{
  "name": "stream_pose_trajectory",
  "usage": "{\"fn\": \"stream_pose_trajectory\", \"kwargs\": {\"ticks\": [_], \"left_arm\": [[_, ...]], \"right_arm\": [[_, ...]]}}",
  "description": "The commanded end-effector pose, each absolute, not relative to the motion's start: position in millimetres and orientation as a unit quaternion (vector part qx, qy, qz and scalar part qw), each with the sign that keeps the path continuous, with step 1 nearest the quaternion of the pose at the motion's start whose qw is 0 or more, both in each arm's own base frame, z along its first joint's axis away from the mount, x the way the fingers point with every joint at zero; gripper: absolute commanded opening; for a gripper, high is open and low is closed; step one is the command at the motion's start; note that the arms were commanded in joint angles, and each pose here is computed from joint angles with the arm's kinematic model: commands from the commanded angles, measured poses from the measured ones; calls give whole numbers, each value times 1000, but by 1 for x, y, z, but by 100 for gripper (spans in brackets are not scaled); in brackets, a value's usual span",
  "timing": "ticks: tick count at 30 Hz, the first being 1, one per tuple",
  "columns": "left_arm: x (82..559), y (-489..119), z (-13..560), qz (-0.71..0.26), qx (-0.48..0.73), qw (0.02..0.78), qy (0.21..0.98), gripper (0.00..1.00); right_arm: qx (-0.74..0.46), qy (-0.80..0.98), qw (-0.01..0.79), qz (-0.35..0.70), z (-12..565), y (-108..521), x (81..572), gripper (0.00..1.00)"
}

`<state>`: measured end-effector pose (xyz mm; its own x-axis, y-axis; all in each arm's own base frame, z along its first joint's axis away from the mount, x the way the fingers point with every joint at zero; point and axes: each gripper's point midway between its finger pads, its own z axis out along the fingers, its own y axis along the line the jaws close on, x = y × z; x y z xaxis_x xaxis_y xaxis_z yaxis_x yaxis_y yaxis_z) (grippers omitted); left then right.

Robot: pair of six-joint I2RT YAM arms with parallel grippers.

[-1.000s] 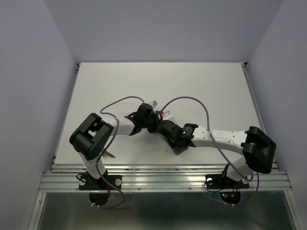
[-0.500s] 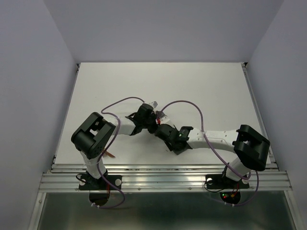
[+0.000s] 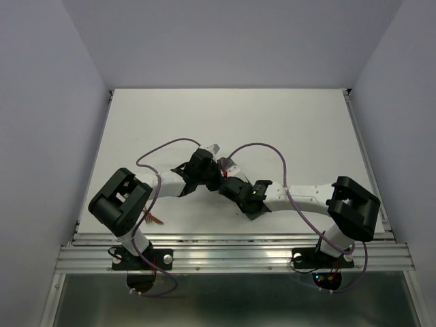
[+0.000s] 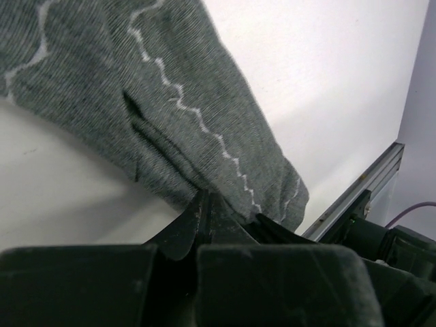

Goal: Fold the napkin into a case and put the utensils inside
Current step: Smooth out the smaller rectangle-folded napkin at the center of the board.

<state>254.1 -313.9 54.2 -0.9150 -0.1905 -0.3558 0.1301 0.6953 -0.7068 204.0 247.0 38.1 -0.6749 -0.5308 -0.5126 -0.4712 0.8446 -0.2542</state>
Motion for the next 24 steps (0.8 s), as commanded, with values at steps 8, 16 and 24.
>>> {"fn": "stream_pose_trajectory", "kwargs": {"ticks": [8,16,24], "left_arm": [[249,-317,44,-400,-5,198,895,0],[247,-318,31,-393,0,186,900,0],[246,-318,29,-395,-4,183,900,0]], "right_arm": [[-255,909,330,-24,54,258,210,1],[-247,906,343,-3,71,264,211,1],[-250,907,339,24,77,273,207,1]]}}
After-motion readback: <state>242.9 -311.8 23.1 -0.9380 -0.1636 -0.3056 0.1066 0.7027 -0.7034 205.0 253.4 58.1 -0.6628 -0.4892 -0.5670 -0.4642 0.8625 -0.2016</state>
